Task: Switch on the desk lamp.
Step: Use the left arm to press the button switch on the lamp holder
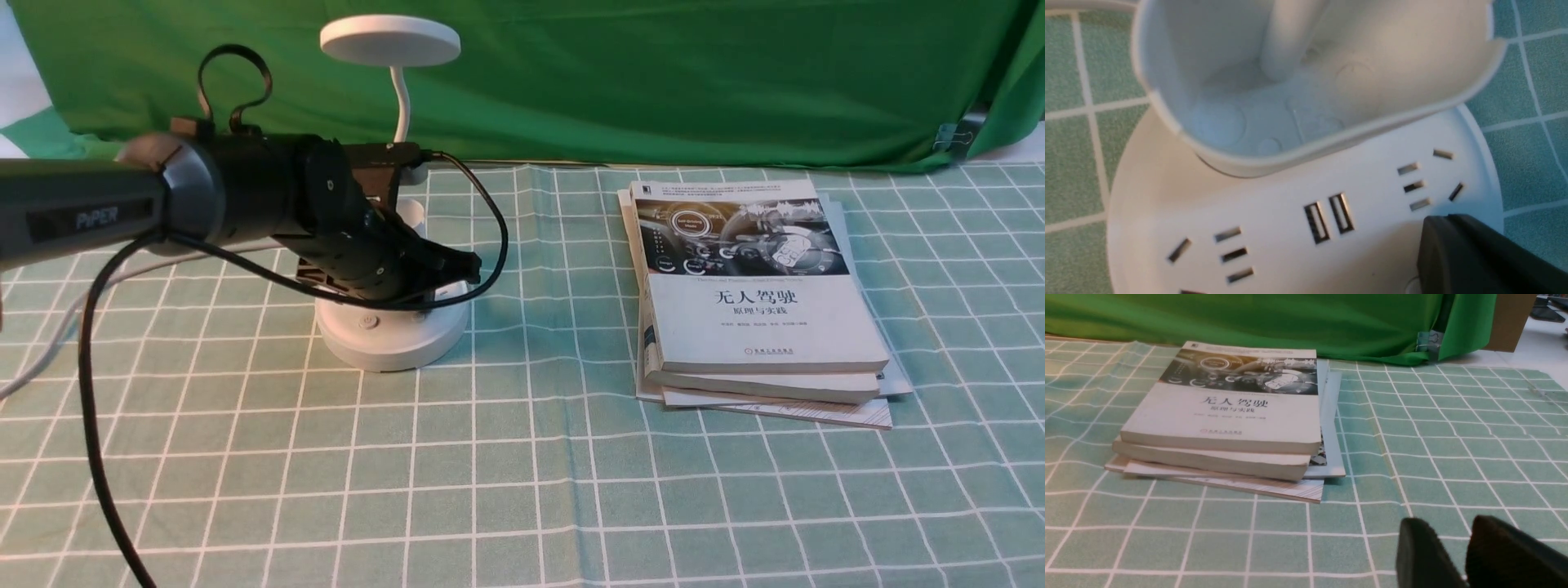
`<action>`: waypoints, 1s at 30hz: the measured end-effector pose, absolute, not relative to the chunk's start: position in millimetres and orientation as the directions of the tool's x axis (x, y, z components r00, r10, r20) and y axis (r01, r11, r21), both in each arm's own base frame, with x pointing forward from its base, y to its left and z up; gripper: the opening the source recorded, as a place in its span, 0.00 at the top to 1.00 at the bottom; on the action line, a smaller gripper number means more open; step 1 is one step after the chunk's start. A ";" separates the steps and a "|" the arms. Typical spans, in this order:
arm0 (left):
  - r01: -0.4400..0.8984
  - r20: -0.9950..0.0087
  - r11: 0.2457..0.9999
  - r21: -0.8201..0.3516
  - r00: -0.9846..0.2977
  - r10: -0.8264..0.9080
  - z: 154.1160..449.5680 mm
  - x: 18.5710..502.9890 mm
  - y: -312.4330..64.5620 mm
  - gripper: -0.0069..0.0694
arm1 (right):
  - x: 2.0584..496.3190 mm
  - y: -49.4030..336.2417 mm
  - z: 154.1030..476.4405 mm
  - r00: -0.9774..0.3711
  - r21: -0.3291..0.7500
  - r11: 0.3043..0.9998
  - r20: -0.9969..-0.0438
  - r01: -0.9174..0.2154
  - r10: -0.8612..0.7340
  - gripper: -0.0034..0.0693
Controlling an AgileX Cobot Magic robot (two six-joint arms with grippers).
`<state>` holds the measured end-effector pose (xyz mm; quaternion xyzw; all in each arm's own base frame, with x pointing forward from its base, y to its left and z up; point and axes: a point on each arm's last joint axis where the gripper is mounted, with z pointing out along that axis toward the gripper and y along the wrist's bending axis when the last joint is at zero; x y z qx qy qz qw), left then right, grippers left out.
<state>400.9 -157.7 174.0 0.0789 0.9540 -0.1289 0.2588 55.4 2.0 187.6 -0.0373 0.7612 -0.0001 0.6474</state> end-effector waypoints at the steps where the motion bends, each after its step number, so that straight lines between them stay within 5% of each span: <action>1: 0.218 -0.515 0.954 -0.205 -0.853 0.084 174.3 400.9 -157.7 0.91 | 55.4 2.0 187.6 -0.159 -0.048 0.997 -0.986 -0.057 -0.057 0.62; 30: 0.240 -0.460 0.953 -0.186 -0.878 0.131 183.0 394.7 -156.3 0.91 | 55.4 2.0 187.5 -0.160 -0.048 0.997 -0.985 -0.057 -0.057 0.62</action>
